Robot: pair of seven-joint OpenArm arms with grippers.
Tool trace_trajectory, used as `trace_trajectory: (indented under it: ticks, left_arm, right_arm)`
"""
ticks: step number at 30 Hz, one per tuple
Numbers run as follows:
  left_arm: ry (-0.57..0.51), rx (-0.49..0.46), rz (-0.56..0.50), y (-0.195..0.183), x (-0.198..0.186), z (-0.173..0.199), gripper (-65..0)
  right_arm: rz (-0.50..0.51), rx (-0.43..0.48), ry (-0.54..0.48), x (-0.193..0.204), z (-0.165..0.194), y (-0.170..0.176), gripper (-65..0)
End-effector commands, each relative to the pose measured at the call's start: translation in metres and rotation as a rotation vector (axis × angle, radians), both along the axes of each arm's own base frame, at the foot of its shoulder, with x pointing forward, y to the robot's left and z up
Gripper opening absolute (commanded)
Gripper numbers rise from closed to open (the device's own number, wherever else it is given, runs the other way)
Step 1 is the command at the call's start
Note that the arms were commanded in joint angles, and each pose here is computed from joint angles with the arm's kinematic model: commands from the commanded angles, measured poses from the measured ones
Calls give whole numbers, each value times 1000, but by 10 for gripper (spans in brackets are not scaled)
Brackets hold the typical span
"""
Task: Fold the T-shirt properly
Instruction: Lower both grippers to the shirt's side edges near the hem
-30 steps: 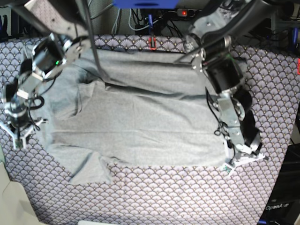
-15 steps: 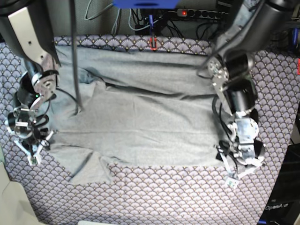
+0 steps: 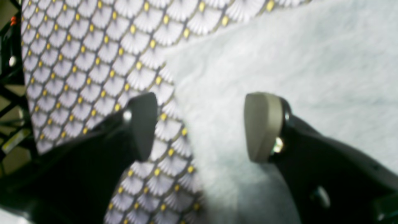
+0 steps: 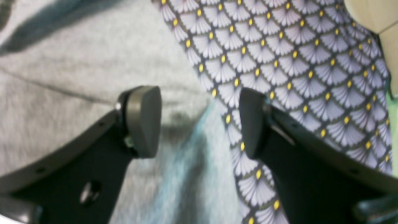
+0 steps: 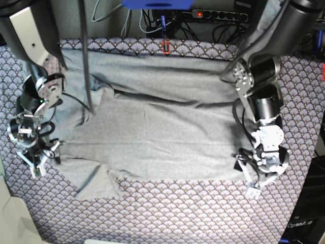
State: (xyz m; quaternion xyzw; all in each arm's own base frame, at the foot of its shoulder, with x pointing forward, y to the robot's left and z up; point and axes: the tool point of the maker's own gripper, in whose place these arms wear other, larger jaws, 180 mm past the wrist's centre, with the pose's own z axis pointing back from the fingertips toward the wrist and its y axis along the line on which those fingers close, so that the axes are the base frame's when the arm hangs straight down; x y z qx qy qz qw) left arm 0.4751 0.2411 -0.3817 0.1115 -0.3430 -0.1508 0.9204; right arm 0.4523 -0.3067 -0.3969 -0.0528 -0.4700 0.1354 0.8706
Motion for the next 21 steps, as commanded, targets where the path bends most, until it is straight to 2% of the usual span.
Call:
trace_trajectory:
  ticks: [1,4,10,12,16,21]
  left_arm:
    - [-56,17,15,9,13,23,-221]
    - [-58,22,17,11,12,23,-221]
    - [-95,76,38,28,-1,32,-221]
    - [-105,89,41,32,-4,34,-221]
    - [-128,131,49,40,-9,44,-221]
    - [-111,185,51,48,-21,40,-221]
  right_arm:
    - [-15,-7,-78,13,24,-11,-242]
    - [-18,-3,-76,11,22,-11,-243]
    - [-71,64,-103,-2,15,-21,-243]
    - [-55,103,-72,-4,2,-11,-244]
    - [-52,151,-15,-15,-16,-15,-244]
    - [-42,175,14,-22,-25,-14,-252]
